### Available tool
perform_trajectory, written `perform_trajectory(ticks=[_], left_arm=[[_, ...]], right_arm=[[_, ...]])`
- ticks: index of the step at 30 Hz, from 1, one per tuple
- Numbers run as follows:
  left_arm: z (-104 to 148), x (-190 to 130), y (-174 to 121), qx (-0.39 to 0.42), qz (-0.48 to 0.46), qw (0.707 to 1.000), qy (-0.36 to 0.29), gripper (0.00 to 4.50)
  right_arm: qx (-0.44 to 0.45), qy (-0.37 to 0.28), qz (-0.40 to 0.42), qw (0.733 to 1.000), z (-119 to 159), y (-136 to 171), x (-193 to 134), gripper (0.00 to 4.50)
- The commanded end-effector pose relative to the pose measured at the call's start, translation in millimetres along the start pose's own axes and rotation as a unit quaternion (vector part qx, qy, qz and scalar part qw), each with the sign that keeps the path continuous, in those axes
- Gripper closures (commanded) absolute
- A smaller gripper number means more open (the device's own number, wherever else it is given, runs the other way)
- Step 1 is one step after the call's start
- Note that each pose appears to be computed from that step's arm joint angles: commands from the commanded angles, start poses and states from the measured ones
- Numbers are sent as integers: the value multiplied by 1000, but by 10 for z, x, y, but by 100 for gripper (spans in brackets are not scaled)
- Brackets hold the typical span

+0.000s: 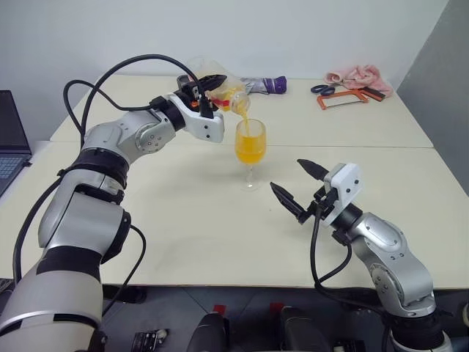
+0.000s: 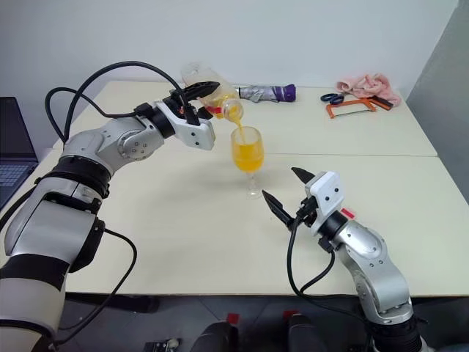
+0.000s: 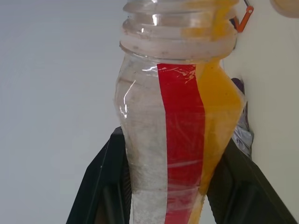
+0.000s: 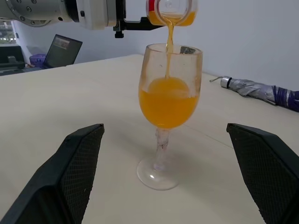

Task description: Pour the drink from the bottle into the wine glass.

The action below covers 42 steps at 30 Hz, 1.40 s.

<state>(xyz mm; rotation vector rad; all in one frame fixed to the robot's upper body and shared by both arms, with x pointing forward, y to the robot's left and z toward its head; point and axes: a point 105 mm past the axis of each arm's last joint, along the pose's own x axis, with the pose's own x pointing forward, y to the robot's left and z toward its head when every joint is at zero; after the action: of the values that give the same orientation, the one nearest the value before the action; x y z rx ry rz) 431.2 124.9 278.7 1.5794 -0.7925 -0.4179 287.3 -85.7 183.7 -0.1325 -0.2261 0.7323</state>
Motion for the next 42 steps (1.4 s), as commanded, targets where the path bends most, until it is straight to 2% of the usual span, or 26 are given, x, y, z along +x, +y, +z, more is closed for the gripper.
perform_trajectory(ticks=[1,9,21,27,29,32,36,40,42], left_arm=[[-27,16,224,16,29,999,0,282],[-10,32,214,6,31,1000,-2,282],[80,82,216,-74,46,996,-13,282],[103,78,198,-184,56,981,-16,282],[49,54,193,-258,69,964,-3,282],[-108,-36,163,-387,93,917,28,282],[-260,-212,48,-493,103,861,65,283],[-587,-715,-381,-618,120,759,165,283],[-633,-885,-520,-644,120,731,192,283]], right_arm=[[-11,-31,10,999,158,48,-1,0],[-11,-32,12,999,160,51,2,0],[-13,-38,11,999,186,53,22,0],[-16,-46,13,999,222,59,53,0],[-17,-49,18,999,243,67,69,0],[-18,-49,33,998,270,90,88,0],[-24,-36,70,997,265,155,92,0],[-40,19,149,988,164,334,137,0],[-57,51,165,983,78,361,181,0]])
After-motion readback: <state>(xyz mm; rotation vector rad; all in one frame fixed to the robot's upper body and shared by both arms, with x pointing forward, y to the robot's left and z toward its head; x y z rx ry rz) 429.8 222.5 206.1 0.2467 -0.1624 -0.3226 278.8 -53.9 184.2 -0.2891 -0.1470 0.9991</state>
